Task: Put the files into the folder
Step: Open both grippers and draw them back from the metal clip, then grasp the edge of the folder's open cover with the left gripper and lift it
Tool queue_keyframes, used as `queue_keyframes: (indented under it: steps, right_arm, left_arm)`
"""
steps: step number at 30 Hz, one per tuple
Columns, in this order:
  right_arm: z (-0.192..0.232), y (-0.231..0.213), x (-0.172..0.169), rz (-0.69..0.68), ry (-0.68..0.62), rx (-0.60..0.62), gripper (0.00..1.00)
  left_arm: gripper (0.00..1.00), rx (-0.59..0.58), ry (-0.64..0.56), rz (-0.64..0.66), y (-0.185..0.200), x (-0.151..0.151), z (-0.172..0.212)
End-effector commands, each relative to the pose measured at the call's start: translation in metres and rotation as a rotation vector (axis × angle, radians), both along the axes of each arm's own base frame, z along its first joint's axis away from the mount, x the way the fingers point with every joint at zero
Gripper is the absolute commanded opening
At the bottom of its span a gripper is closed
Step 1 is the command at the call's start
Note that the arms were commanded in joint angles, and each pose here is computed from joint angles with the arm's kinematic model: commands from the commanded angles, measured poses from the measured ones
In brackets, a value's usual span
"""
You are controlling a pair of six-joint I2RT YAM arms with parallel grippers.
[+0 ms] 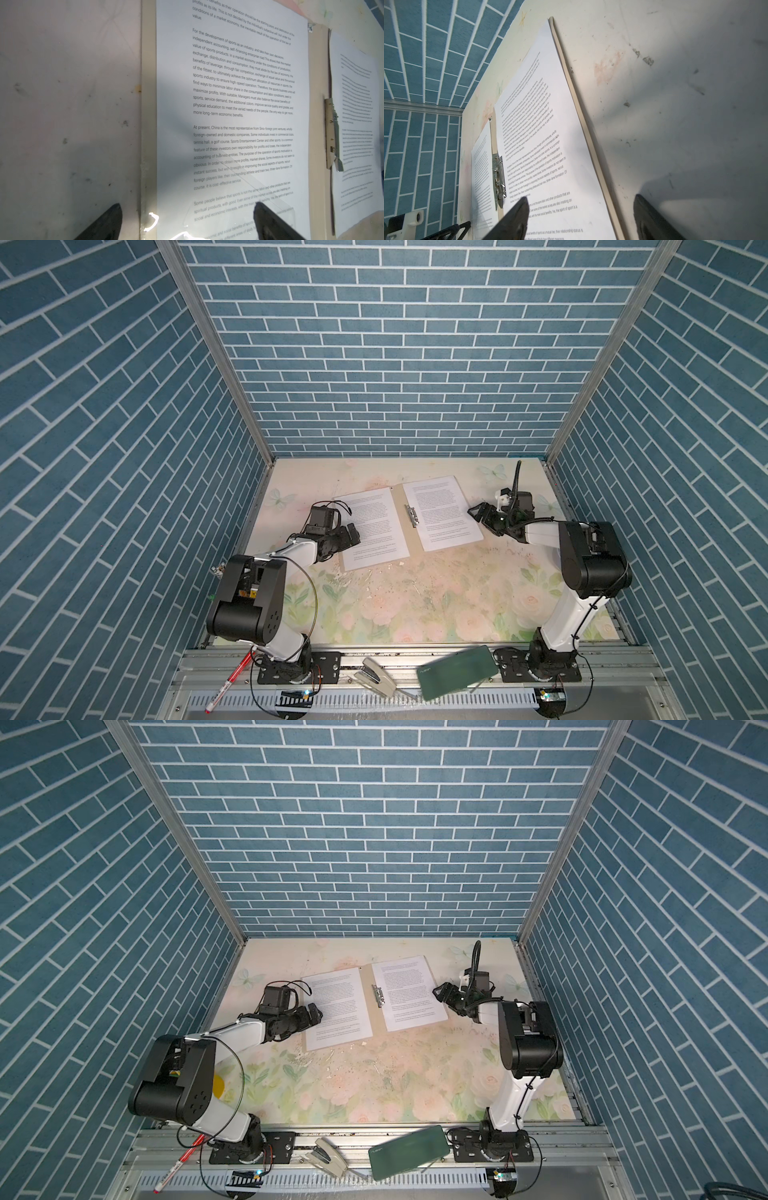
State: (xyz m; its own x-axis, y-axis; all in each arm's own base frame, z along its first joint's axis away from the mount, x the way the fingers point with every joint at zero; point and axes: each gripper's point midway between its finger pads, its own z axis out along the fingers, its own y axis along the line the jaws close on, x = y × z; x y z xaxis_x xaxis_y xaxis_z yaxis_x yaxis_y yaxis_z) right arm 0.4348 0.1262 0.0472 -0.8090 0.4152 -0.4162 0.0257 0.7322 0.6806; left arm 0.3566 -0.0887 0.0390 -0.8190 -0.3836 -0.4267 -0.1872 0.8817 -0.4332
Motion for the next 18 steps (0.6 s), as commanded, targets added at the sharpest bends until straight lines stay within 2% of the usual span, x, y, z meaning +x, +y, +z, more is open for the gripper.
queue_keyframes:
  steps: [1, 9, 18]
  right_arm:
    - [-0.036, 0.000, -0.030, 0.005, 0.148, 0.005, 0.78]
    - [-0.039, 0.002, -0.035, 0.005, 0.159, 0.029, 0.75]
    - [-0.042, 0.002, -0.042, 0.000, 0.170, 0.034, 0.73]
  left_arm:
    - [1.00, -0.033, 0.040, -0.027, -0.005, -0.007, -0.011]
    - [1.00, -0.090, 0.052, -0.034, -0.013, -0.014, -0.019]
    - [1.00, -0.177, -0.001, -0.019, -0.019, -0.010, -0.004]
